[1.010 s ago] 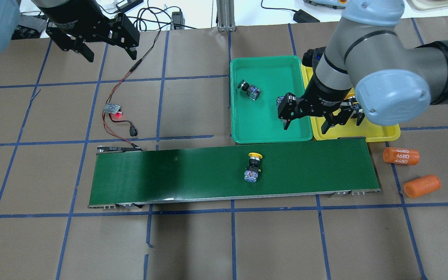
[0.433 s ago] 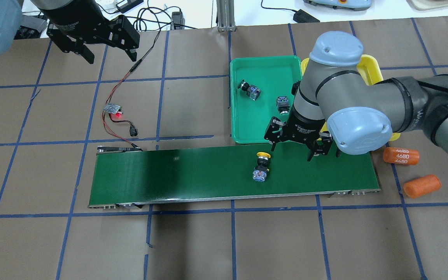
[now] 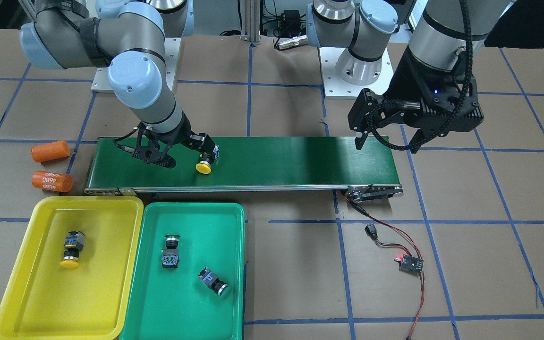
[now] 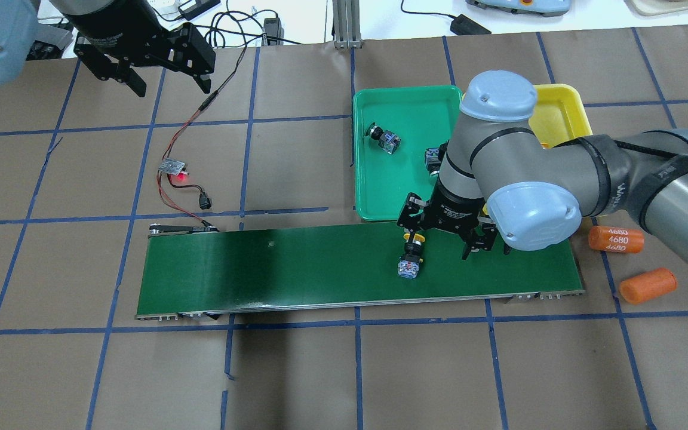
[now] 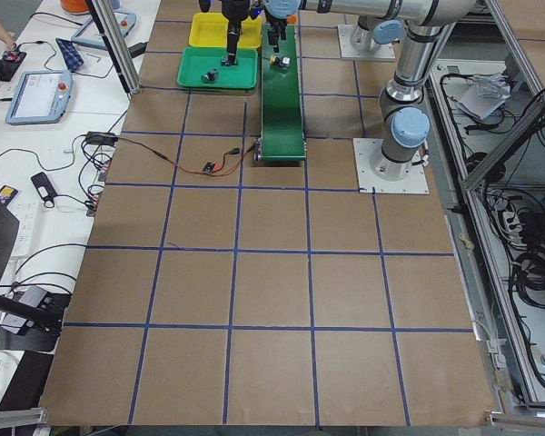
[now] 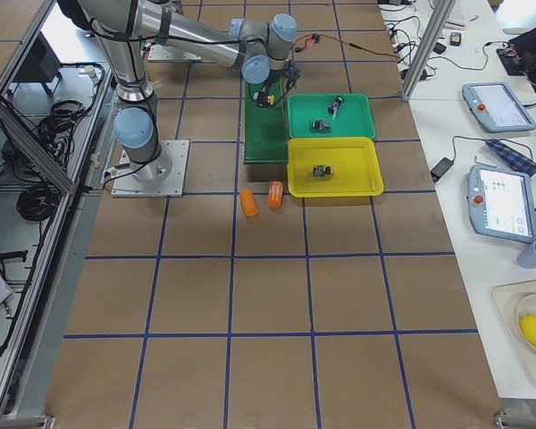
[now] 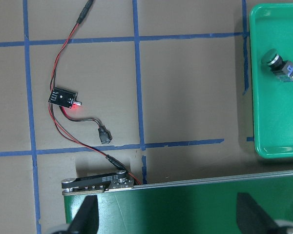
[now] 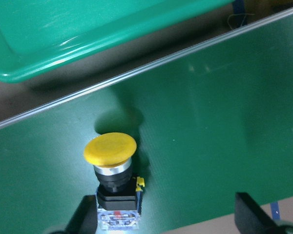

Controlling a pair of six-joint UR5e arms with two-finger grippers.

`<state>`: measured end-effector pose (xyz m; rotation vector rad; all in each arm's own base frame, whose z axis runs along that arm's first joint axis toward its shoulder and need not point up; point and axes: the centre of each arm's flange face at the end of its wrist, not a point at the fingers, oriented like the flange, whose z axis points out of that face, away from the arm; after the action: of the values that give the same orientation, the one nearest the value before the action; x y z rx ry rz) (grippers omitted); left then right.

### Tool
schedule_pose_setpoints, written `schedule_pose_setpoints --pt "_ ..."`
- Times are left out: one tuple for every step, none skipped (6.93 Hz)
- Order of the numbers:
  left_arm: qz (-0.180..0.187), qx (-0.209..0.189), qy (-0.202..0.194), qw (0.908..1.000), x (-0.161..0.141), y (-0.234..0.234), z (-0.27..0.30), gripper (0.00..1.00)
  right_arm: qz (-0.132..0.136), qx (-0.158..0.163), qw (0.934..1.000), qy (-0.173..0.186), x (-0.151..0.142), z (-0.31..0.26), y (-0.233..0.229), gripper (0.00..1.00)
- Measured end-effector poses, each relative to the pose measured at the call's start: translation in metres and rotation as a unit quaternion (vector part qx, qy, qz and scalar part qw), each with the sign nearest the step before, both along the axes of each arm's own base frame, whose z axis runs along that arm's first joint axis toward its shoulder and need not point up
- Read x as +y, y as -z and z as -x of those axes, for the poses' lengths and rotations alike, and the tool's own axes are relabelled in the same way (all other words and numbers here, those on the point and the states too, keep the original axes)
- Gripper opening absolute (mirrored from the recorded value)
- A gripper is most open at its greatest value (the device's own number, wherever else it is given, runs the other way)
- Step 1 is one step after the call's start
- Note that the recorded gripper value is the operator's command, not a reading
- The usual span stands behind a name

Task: Sort buttons by color to trays
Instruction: 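Move the right gripper back to the belt and grasp the last yellow button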

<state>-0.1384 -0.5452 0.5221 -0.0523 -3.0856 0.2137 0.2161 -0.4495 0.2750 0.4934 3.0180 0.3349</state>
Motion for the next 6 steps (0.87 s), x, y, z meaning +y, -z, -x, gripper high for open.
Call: schedule_pose_setpoints --pt "0.001 -0.001 0.000 1.0000 0.000 0.000 -0.001 1.00 -0.001 0.000 1.0000 -0.003 -0.001 -0.005 0.007 1.00" --pt "0.002 -0.003 -0.001 1.0000 0.000 -0.001 -0.001 1.00 -0.002 0.001 1.0000 -0.007 -0.002 -0.009 0.015 1.00" --pt "0.002 -0.004 -0.001 1.0000 0.000 -0.002 -0.002 1.00 -0.007 0.002 0.9999 -0.010 -0.002 -0.012 0.022 1.00" --pt "0.003 -0.005 -0.002 1.0000 0.000 -0.004 -0.002 1.00 -0.011 0.004 0.9999 -0.012 -0.002 -0.013 0.027 0.52" --pt "0.004 -0.006 -0.002 1.0000 0.000 -0.006 -0.002 1.00 -0.016 0.008 0.9998 -0.014 -0.001 -0.013 0.032 0.01" --pt "0.004 -0.007 -0.003 1.0000 0.000 -0.007 -0.003 1.00 -0.022 0.011 0.9996 -0.014 0.001 -0.012 0.036 0.00"
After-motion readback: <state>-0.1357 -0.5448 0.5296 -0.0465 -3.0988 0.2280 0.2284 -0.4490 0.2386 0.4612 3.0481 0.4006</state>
